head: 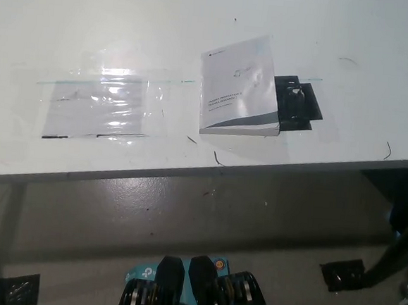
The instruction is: The robot uses its right hand to slide under the cover of the book kept in the middle of the desk and open it
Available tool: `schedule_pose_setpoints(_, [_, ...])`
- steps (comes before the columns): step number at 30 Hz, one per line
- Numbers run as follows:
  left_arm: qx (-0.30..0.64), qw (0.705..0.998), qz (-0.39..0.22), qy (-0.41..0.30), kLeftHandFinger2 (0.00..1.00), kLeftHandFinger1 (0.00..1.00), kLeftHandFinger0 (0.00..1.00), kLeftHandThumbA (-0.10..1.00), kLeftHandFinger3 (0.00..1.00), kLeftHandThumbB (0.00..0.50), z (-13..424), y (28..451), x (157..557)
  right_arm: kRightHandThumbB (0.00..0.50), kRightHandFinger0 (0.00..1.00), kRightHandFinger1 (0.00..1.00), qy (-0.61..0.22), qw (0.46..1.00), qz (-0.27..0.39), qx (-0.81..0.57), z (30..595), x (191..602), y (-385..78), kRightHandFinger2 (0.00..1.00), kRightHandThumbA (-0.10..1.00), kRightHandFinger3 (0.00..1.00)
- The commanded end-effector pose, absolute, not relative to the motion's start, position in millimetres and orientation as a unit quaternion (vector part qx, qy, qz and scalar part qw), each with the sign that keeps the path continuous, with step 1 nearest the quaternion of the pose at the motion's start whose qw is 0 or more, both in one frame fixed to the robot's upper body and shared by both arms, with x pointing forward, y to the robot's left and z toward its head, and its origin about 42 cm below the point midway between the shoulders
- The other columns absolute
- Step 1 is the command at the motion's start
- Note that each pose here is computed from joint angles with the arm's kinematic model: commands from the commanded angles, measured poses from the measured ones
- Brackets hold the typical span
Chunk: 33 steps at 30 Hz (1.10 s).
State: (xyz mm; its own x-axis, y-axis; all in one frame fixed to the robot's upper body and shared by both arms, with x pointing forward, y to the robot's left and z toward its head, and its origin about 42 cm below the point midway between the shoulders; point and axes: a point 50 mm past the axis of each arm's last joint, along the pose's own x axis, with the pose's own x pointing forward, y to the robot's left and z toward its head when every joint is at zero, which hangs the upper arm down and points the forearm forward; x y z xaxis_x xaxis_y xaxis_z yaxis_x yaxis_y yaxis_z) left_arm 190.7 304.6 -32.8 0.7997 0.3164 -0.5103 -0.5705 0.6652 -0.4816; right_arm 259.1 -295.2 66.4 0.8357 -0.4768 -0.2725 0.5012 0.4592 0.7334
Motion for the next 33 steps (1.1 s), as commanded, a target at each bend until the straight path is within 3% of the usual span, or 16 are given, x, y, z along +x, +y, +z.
schedule_pose_setpoints(1, [-0.357,0.887,0.238,0.171,0.83,0.77,0.78,0.90,0.92,0.162,-27.2,307.7,192.2,0.098,0.95,0.96,-0.061,0.807,-0.292,0.510,123.3,286.9,-290.6,1.00,1.00,1.00])
schedule_pose_setpoints(5, [-0.354,0.887,0.239,0.174,0.83,0.77,0.79,0.90,0.94,0.179,-29.2,307.7,193.8,0.112,0.91,0.91,-0.103,0.809,-0.276,0.509,174.8,305.7,-302.2,0.99,1.00,1.00])
schedule_pose_setpoints(14, [-0.360,0.886,0.238,0.168,0.81,0.75,0.77,0.89,0.90,0.165,-23.3,308.2,202.2,0.102,0.95,0.96,-0.152,0.830,-0.219,0.491,240.9,337.5,-298.4,1.00,1.00,1.00])
schedule_pose_setpoints(19, [-0.358,0.887,0.239,0.167,0.83,0.78,0.80,0.88,0.90,0.177,-22.4,309.9,204.3,0.118,0.86,0.90,-0.163,0.839,-0.194,0.481,268.8,355.0,-290.3,0.95,1.00,1.00])
schedule_pose_setpoints(20, [-0.355,0.888,0.240,0.166,0.82,0.77,0.79,0.87,0.89,0.181,-21.1,311.2,206.1,0.098,0.91,0.92,-0.169,0.843,-0.168,0.482,281.7,365.1,-283.8,0.96,1.00,1.00])
schedule_pose_setpoints(23, [-0.355,0.889,0.238,0.164,0.82,0.76,0.79,0.87,0.89,0.178,-20.7,311.4,207.4,0.071,0.97,0.93,-0.162,0.854,-0.138,0.475,295.9,383.6,-268.9,1.00,1.00,1.00])
schedule_pose_setpoints(29, [-0.350,0.891,0.240,0.164,0.79,0.76,0.78,0.87,0.86,0.186,-19.5,312.0,210.2,0.084,0.97,0.96,-0.132,0.873,-0.114,0.456,298.2,411.5,-243.9,1.00,1.00,1.00])
schedule_pose_setpoints(33, [-0.352,0.891,0.236,0.161,0.81,0.77,0.77,0.88,0.89,0.174,-19.6,313.8,211.3,0.065,0.97,0.98,-0.092,0.882,-0.099,0.452,288.9,435.6,-228.0,1.00,1.00,1.00])
